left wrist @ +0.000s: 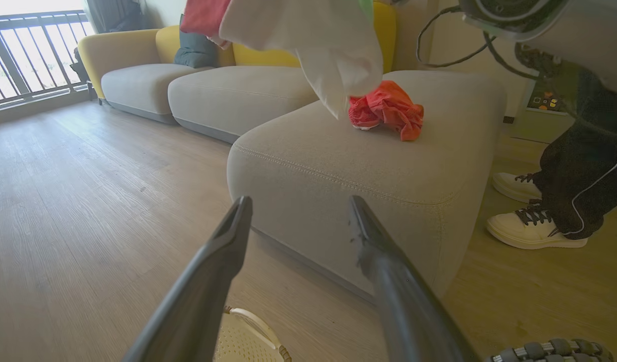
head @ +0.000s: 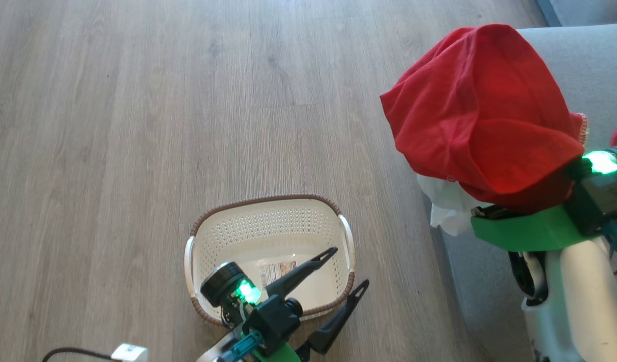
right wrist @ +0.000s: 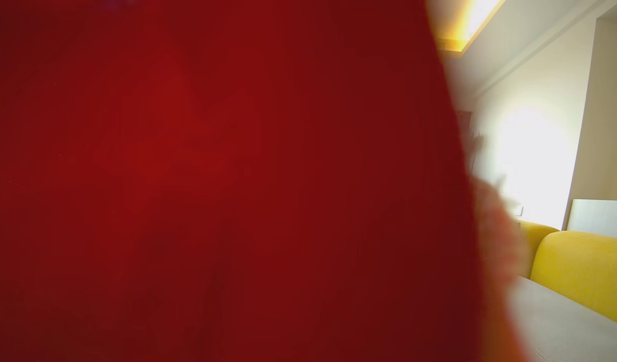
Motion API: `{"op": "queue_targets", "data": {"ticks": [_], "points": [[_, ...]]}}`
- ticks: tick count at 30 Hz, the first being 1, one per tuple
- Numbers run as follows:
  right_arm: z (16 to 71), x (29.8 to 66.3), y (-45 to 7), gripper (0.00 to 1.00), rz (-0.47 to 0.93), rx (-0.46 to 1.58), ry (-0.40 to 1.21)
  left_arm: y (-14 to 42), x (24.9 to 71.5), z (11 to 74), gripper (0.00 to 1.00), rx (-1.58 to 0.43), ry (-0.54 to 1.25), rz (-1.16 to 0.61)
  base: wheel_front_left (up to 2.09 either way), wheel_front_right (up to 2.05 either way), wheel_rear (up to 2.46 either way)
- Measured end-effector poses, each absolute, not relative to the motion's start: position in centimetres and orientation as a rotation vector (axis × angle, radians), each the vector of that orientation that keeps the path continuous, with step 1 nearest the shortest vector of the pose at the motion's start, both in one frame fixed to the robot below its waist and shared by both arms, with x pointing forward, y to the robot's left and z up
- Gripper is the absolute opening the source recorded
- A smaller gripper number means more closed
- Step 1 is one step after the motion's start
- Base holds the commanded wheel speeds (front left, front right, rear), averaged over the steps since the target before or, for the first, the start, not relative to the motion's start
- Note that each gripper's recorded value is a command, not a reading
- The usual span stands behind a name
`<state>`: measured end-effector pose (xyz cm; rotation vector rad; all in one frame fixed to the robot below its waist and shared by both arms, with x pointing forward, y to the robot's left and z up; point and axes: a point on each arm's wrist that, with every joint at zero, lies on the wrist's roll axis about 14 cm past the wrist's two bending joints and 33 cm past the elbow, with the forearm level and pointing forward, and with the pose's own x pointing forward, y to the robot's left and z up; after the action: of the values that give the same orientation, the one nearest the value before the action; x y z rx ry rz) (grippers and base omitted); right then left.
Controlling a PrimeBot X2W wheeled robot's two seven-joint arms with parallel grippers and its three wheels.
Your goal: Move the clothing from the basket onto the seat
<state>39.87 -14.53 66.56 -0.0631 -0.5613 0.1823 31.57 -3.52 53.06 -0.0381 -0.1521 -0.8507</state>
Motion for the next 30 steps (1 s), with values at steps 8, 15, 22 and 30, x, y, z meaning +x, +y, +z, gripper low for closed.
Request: {"op": "queue_targets", "data": {"ticks": [8, 15, 22, 30], "points": [[66.9, 39.6, -15.0, 0.0, 0.166, -0.064, -0.569, -3.0, 31.9, 53.1, 1.0, -0.055, -0.146, -0.815, 0.0, 0.0, 0.0], [67.0, 39.5, -15.3, 0.0, 0.158, -0.066, -0.571, -3.0, 31.7, 52.9, 1.0, -0.057, -0.139, -0.816, 0.0, 0.0, 0.0], [67.0, 39.1, -16.5, 0.0, 0.121, -0.086, -0.57, -3.6, 31.6, 53.0, 1.0, -0.06, -0.141, -0.837, 0.0, 0.0, 0.0], [66.8, 37.9, -19.4, 0.0, 0.035, -0.134, -0.557, -5.0, 31.8, 52.9, 1.0, -0.065, -0.141, -0.886, 0.0, 0.0, 0.0]]}}
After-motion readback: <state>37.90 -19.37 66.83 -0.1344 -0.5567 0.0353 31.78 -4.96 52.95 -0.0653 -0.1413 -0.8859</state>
